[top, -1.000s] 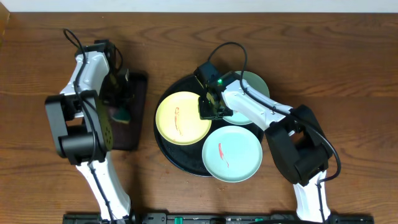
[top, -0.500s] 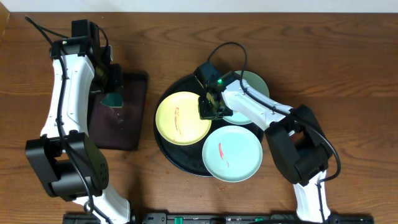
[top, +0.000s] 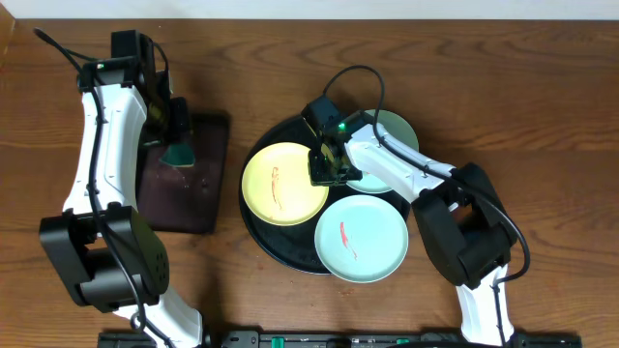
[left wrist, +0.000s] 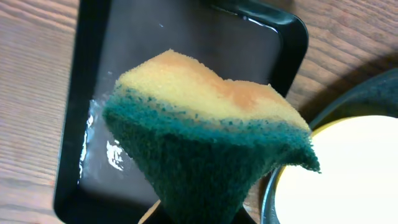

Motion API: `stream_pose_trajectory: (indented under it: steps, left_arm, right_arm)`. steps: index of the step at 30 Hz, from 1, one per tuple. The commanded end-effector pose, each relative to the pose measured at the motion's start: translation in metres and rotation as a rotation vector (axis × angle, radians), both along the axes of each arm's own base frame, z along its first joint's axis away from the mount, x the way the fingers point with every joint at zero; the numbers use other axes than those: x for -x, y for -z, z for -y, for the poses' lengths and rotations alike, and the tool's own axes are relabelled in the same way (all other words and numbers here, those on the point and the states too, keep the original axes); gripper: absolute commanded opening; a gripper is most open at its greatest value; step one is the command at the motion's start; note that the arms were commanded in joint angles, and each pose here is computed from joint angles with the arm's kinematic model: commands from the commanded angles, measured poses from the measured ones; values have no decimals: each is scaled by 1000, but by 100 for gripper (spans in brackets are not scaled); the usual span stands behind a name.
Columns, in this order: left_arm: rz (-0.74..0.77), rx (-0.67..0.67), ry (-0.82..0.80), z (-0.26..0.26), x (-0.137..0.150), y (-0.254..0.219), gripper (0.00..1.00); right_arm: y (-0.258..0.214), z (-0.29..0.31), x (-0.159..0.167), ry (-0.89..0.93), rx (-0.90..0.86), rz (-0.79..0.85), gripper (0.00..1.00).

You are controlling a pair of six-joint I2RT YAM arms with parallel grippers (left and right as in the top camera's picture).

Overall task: Clean dirty plates on tray and stack at the side
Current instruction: 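Move the held sponge over the yellow plate with the left gripper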

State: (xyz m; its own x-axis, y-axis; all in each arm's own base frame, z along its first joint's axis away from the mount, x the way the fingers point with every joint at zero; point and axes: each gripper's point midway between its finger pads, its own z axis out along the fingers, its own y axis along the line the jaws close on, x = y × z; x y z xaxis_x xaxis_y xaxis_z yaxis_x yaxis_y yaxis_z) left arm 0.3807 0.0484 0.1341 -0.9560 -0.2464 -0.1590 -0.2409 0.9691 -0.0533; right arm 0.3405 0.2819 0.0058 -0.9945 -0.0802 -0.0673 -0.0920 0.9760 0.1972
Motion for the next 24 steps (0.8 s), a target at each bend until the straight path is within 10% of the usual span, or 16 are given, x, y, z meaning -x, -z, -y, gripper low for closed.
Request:
stream_pose_trajectory:
  steps: [1,24]
  left_arm:
    - [-11,64,-33,12,2,2,7]
    - [-124,137,4,150,44,104,7]
  right_arm:
    - [11,-9,9,-17,-11,-28,1]
    - [10,-11,8,-16,-31,-33,1]
